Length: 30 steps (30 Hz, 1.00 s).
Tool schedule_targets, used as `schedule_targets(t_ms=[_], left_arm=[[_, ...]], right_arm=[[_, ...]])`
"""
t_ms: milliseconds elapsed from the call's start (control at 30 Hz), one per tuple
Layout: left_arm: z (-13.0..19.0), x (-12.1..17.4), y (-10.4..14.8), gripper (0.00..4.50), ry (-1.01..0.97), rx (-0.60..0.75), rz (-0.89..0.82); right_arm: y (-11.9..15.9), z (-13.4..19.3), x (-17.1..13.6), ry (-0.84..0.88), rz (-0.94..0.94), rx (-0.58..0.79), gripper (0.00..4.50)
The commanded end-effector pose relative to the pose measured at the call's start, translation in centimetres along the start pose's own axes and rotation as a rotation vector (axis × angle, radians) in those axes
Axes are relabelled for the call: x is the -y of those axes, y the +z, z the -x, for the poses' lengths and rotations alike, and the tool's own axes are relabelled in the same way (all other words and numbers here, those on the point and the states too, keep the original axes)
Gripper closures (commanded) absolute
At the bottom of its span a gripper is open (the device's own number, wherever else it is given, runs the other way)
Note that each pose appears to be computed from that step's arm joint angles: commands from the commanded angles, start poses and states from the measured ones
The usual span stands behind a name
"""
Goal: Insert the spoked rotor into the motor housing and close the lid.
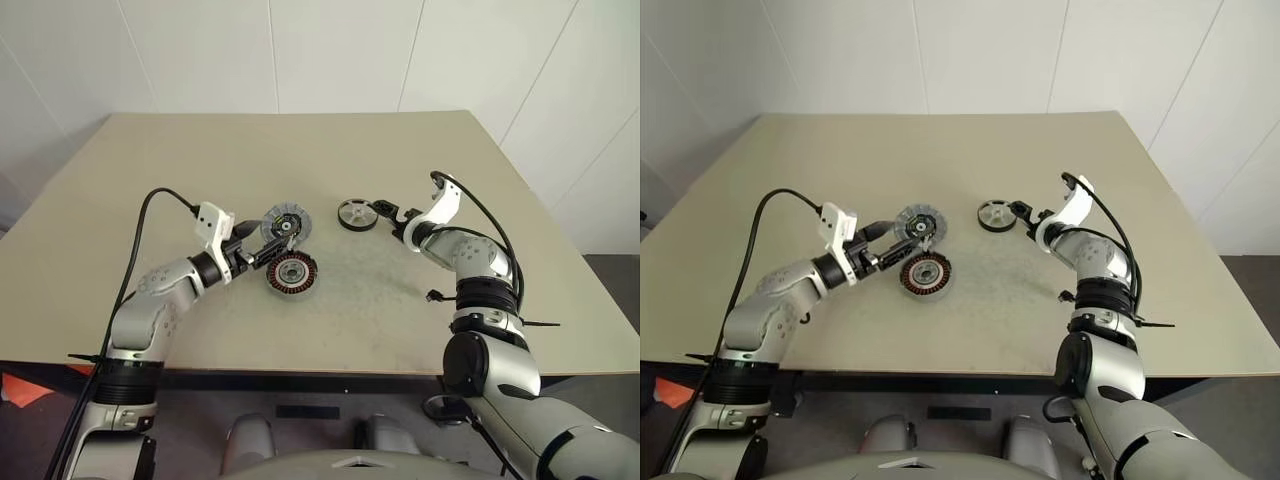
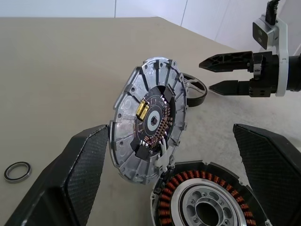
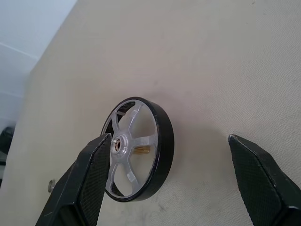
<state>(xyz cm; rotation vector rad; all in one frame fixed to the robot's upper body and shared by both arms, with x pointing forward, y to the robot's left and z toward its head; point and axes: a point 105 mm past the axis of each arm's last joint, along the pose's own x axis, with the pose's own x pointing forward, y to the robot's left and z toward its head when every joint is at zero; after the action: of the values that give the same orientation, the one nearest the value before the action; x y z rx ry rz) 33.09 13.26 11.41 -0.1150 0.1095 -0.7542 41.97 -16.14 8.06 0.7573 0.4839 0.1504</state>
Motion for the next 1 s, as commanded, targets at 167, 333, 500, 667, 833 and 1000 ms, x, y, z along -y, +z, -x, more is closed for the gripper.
schedule_targets(t_ms=[167, 333, 500, 667, 833, 1000], left_arm=[[0.1, 0.3, 1.3, 0.04, -0.006, 0.028, -0.047], [0.2, 0.2, 1.3, 0.04, -0.004, 0.026, -0.050], [0.2, 0.1, 1.3, 0.00, 0.004, 0.025, -0.054], [0.2, 0.0, 1.3, 0.00, 0.008, 0.026, -0.057], [0.1, 0.0, 1.3, 0.00, 0.007, 0.028, -0.059], [0.1, 0.0, 1.4, 0.00, 0.010, 0.028, -0.064]], right_arm=[[-0.3, -0.2, -3.5, 0.120, -0.070, -0.024, 0.00], [-1.0, -0.4, -3.7, 0.127, -0.072, -0.044, 0.00], [-0.8, -0.3, -3.6, 0.124, -0.079, -0.041, 0.91], [-0.5, -0.2, -3.6, 0.123, -0.073, -0.033, 2.29], [-0.2, -0.2, -3.4, 0.110, -0.066, -0.025, 2.29], [0.0, -0.1, -2.9, 0.091, -0.078, -0.016, 3.23]])
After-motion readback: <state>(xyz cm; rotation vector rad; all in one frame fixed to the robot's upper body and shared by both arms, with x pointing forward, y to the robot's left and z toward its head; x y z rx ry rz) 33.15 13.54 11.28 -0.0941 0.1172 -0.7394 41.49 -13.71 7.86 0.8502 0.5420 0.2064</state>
